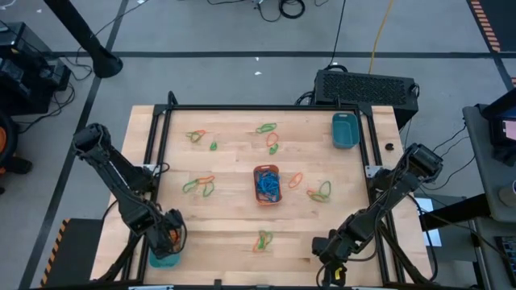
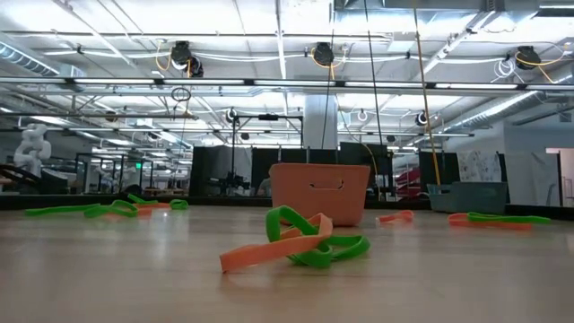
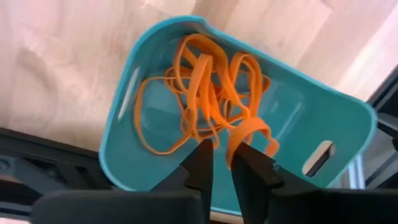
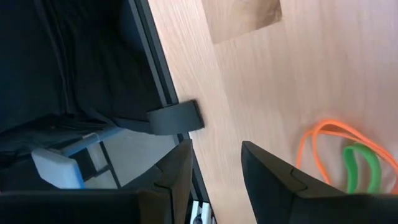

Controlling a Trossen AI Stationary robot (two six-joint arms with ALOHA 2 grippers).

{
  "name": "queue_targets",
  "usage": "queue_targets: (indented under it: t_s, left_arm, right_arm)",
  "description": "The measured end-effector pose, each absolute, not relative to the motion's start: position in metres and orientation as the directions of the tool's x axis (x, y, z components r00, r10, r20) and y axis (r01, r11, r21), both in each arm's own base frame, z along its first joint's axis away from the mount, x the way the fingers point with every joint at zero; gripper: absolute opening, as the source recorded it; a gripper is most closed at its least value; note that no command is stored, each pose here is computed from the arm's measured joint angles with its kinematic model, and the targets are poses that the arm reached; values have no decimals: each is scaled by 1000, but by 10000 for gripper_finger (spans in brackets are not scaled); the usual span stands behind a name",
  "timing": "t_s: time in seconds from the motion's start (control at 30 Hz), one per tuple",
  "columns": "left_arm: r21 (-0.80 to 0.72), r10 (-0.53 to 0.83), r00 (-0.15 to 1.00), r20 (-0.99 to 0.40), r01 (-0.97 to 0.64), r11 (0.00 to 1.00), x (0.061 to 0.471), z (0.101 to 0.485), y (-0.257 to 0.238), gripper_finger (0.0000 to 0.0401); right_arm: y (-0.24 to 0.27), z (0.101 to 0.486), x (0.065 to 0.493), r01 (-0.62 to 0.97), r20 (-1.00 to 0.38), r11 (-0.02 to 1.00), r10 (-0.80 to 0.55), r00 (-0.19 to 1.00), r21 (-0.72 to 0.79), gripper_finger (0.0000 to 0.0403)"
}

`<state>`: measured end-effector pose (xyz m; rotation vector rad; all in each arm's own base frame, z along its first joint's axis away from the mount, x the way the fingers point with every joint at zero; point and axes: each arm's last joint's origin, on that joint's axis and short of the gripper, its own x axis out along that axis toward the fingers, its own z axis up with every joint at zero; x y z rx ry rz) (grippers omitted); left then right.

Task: Sort rubber bands into baskets
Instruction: Put the orange rubber band into the green bin

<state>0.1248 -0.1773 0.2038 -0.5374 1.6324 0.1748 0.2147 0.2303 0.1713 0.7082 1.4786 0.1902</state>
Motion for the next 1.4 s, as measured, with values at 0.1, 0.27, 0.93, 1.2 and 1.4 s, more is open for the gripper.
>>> queue_targets:
  t_s: [0.1, 0.27, 0.93, 1.2, 1.4]
  left_arm:
    - [-171, -219, -58, -974, -442, 880, 123, 203, -175, 80]
    - [-149, -200, -69, -977, -445, 883, 122, 203, -174, 104]
    - [-251, -209, 431, -878, -43, 967, 150, 212, -190, 114]
    - [-180, -224, 627, -746, 133, 975, 162, 223, -200, 114]
    - [-170, -222, 641, -735, 142, 975, 163, 223, -200, 114]
  right_arm:
    - [230, 171, 215, 299, -840, 788, 529, 119, 538, 130]
    - [230, 171, 215, 298, -840, 788, 529, 119, 538, 130]
    - [231, 164, 193, 269, -921, 883, 384, 62, 386, 130]
    - [234, 164, 189, 246, -930, 898, 360, 70, 366, 130]
    - [242, 152, 185, 225, -938, 911, 344, 47, 345, 130]
